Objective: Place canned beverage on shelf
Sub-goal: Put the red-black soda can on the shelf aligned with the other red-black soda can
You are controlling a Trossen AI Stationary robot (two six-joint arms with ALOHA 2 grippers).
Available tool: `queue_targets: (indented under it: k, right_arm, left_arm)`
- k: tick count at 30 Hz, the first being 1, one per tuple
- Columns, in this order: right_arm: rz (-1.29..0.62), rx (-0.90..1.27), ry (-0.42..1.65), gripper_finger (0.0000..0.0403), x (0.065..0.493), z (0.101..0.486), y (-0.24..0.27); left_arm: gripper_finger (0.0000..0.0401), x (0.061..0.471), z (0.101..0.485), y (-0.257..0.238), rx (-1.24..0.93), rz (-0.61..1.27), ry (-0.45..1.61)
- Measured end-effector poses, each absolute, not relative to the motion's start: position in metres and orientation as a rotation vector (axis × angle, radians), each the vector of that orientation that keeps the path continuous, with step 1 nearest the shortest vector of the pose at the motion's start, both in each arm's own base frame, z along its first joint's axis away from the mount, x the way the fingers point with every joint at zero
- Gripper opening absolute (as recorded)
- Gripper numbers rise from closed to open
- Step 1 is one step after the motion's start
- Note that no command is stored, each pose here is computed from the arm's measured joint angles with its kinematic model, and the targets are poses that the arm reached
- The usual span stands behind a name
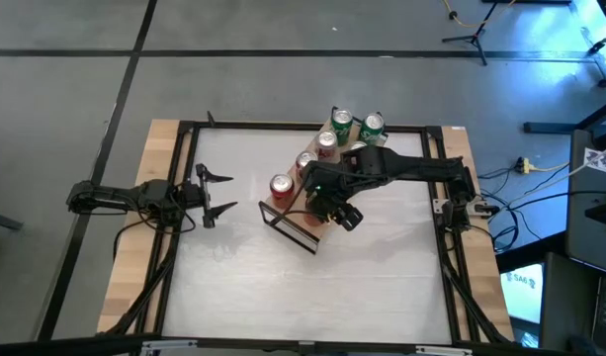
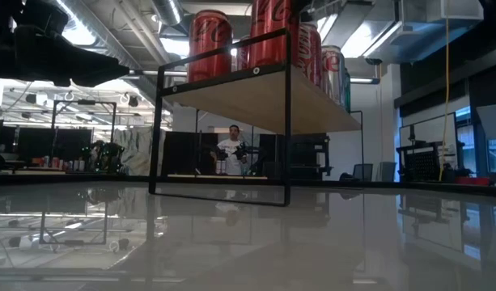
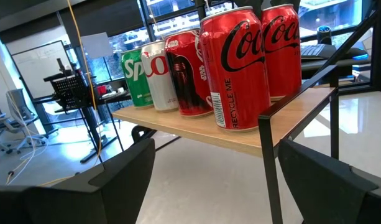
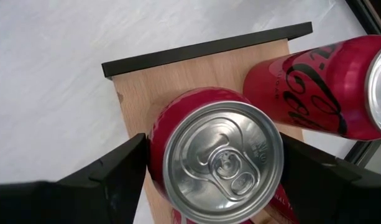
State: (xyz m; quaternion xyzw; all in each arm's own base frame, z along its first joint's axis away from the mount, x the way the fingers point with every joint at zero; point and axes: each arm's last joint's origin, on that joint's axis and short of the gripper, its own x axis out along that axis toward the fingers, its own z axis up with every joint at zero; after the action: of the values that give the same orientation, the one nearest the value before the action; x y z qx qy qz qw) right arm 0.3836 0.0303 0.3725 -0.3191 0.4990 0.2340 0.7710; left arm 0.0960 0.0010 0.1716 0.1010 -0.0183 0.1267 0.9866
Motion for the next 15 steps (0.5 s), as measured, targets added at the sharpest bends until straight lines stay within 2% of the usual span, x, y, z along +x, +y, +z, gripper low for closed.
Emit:
queue_targets:
  k: [15]
  right_arm:
    - [0.504, -0.691, 1.077, 0.031, 0.3844, 0.3724, 0.0304]
  left_arm:
    - [0.033, 0.096, 0.1716, 0.001, 0.203, 0.255, -0.037]
